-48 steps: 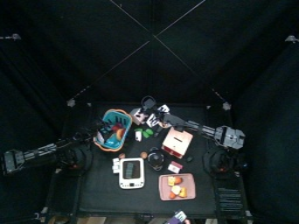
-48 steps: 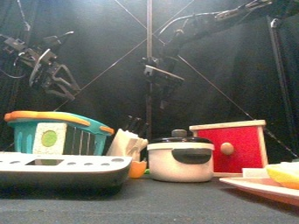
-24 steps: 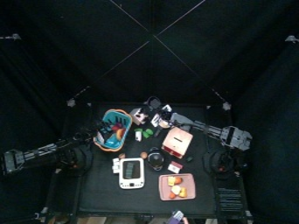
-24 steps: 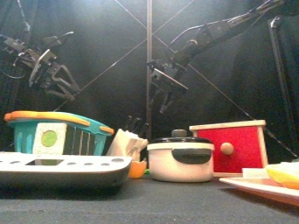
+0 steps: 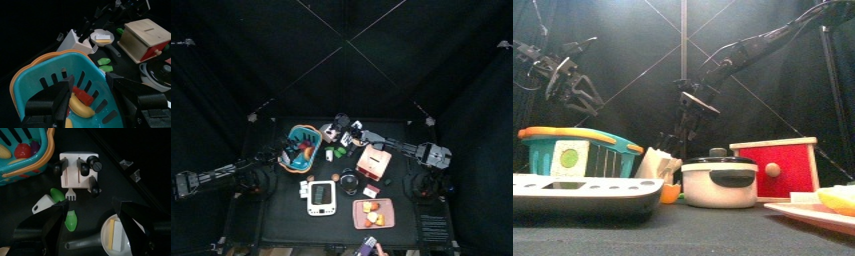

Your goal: Grab pairing knife

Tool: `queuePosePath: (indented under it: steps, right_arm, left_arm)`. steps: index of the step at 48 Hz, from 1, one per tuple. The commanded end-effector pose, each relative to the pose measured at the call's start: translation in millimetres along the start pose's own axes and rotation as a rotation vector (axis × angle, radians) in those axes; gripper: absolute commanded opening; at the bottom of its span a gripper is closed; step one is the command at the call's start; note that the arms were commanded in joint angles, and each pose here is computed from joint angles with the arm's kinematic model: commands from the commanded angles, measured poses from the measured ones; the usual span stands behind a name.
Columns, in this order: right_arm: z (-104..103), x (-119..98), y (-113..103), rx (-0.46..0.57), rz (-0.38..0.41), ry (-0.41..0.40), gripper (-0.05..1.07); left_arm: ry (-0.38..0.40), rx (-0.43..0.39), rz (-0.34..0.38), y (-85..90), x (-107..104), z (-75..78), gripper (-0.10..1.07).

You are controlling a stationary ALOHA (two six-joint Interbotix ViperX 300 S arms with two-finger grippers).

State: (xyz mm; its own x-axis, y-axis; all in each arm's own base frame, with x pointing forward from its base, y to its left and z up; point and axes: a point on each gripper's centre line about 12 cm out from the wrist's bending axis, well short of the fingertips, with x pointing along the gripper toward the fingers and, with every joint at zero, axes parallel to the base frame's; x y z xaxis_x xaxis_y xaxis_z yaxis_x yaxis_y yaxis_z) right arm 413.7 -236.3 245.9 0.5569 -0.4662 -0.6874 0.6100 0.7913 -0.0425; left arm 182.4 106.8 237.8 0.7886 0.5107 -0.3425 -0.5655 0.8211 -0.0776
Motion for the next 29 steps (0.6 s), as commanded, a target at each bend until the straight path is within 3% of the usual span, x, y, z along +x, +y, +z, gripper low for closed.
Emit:
queuePosePath:
  steps: [1, 14, 29]
  right_arm:
    - [17, -9, -3, 0.001, 0.001, -0.059, 0.99]
    - [16, 2, -7, -0.018, -0.018, -0.05, 0.99]
    - [13, 13, -11, -0.011, -0.025, -0.039, 0.9]
  left_arm:
    - [-0.013, 0.004, -0.003, -0.9, 0, 6.0, 0.89]
    - [-0.008, 0.003, 0.001, -0.2, 0, 4.0, 0.89]
    - [-0.008, 0.003, 0.002, 0.1, 0, 3.6, 0.89]
